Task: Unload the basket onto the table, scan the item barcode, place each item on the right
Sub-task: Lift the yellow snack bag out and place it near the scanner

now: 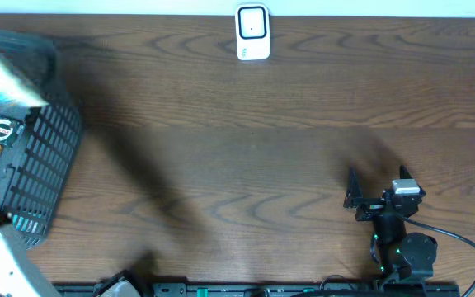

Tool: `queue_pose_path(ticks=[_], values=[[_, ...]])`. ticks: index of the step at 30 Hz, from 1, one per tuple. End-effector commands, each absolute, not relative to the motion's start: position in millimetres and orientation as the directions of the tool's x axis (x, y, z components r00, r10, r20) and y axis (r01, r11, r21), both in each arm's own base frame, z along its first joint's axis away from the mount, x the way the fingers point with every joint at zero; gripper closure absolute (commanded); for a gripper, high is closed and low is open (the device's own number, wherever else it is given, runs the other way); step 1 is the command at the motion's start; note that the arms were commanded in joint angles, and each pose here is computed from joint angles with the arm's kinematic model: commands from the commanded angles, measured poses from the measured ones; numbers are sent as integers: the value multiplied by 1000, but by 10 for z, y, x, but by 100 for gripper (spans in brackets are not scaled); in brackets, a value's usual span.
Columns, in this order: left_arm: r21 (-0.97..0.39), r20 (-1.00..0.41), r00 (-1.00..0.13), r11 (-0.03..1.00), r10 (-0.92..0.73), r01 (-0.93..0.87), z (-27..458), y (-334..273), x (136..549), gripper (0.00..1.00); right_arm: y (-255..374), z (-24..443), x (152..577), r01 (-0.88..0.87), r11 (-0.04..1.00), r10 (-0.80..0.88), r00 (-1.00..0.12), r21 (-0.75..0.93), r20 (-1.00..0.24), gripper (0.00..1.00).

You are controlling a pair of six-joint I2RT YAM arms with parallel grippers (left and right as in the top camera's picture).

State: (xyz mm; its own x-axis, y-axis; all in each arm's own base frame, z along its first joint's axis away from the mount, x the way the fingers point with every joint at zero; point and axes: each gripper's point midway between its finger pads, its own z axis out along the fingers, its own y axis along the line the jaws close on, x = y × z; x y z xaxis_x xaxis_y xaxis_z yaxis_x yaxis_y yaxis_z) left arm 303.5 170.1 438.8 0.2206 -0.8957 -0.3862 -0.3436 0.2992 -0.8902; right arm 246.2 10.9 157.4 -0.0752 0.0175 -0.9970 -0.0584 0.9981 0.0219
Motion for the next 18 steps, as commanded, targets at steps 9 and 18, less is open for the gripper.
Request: queue_pose_path(ticks=[9, 18], values=[[-612, -634, -598, 791, -491, 0, 3481, -1319, 4023, 93, 98, 1571, 2460, -53, 998, 28, -75, 33, -997, 1], [-340, -591, -793, 937, -152, 74, 1759, -2541, 4349, 92, 98, 1571, 2460, -53, 998, 28, -75, 33, -997, 1]])
